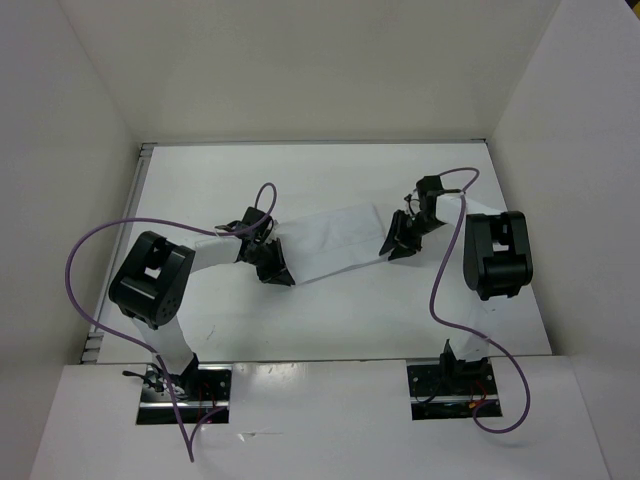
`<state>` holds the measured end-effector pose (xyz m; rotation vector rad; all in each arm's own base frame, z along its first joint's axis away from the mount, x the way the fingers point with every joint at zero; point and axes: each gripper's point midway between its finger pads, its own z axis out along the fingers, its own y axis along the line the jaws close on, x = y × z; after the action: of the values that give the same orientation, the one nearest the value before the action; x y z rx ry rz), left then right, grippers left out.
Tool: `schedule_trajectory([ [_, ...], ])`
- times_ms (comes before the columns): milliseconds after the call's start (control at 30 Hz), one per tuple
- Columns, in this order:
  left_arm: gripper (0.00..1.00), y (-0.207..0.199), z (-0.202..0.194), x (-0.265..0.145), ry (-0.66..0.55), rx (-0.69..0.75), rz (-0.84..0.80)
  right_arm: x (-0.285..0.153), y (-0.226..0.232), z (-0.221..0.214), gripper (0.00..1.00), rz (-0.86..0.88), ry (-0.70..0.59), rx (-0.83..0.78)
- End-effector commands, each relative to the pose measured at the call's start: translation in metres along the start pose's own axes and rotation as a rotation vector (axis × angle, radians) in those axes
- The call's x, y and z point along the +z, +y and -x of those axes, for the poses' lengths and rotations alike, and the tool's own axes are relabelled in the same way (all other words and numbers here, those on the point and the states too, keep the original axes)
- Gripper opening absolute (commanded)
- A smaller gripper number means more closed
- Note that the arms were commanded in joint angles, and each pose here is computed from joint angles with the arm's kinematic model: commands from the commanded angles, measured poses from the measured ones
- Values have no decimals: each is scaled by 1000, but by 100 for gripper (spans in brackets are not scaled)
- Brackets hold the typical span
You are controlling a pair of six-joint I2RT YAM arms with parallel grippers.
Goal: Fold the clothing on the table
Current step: Fold the skirt
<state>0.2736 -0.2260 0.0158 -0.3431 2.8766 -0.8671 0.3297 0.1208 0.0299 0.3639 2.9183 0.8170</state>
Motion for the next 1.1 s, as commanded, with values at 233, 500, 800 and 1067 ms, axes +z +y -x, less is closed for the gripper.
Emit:
schedule_trajectory([
  [233, 0, 7, -2, 0, 0, 14, 38, -3, -6, 30, 37, 7, -83, -25],
  [500, 0, -2, 2, -2, -2, 62, 10, -11, 10, 47, 1, 58, -153, -46],
  [800, 0, -60, 1, -60, 13, 223, -145, -72, 44, 15, 0, 106, -193, -110],
  [1067, 0, -83, 37, -117, -145, 241, -220, -114, 82, 6, 0, 193, -285, -205],
])
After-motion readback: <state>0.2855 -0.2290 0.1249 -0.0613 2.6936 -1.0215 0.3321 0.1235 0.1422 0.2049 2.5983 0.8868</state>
